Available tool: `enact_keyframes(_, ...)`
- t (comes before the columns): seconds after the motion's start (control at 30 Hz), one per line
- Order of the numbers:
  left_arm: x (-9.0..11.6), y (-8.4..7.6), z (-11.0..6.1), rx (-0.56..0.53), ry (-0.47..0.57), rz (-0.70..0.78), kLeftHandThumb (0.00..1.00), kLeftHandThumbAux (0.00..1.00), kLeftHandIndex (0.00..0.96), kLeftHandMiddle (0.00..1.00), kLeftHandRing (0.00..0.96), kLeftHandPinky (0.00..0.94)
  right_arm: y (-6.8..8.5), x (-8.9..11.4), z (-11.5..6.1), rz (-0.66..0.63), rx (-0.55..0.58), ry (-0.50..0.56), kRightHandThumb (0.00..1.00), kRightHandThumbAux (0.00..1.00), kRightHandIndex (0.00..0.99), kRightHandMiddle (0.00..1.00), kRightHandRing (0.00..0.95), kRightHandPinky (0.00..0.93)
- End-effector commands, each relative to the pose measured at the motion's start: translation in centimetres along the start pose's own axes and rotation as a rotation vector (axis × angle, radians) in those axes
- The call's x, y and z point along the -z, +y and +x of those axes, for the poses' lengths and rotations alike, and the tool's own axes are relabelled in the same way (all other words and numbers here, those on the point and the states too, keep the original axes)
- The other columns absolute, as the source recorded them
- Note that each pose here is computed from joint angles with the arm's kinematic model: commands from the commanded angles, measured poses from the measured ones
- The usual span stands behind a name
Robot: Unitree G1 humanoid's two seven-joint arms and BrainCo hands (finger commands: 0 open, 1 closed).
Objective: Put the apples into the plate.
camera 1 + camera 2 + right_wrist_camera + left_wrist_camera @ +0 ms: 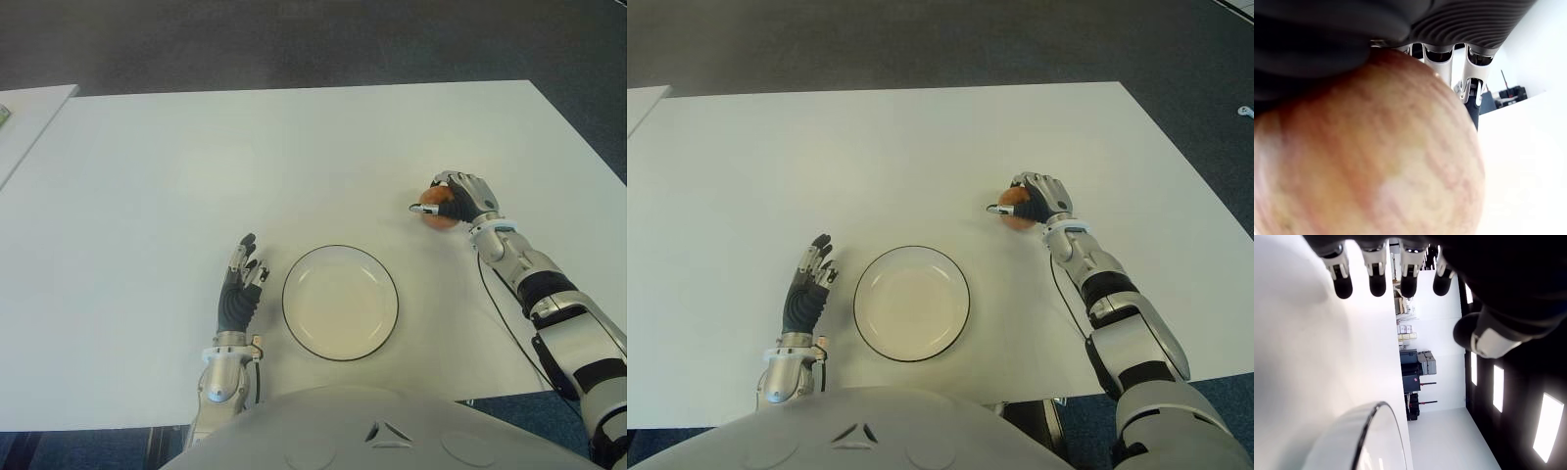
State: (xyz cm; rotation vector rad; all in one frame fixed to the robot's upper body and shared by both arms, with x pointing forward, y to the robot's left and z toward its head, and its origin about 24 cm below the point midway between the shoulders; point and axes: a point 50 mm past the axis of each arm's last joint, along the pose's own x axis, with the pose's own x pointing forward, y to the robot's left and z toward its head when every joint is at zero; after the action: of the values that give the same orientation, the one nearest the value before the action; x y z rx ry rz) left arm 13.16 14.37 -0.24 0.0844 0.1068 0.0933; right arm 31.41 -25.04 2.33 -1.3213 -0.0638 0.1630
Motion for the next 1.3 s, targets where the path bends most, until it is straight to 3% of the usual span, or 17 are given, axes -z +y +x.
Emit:
enact_keyframes(0.03, 0.2, -0.1, -0.1, -0.004, 0.017, 0.008, 0.039, 0.491, 0.000, 0.000, 0.000, 0.000, 0.7, 0.0, -0.7, -0.013, -0.076, -0.004, 0.707, 0.722, 0.438, 0.654, 0.615, 0.564)
enact_keyframes(0.2, 0.3, -0.1, -0.1, -0.005, 0.021, 0.010, 0.042, 0.492, 0.000, 0.000, 0.000, 0.000, -0.8, -0.9, -0.3, -0.015, -0.037, -0.043, 0.708, 0.722, 0.439, 0.693, 0.655, 0.621)
enact_keyframes(0.73, 0.3, -0.3, 0.0, -0.023, 0.029, 0.004, 0.040, 0.469, 0.000, 0.000, 0.000, 0.000, -3.9, -1.9, 0.2, -0.030, 0.078, -0.116, 0.708, 0.720, 0.441, 0.742, 0.713, 0.678)
enact_keyframes(1.3, 0.3, -0.2, 0.0, -0.017, 0.021, 0.018, 0.033, 0.482, 0.000, 0.000, 0.000, 0.000, -5.6, -3.7, -0.2, -0.040, 0.113, -0.178, 0.706, 0.720, 0.442, 0.762, 0.736, 0.701)
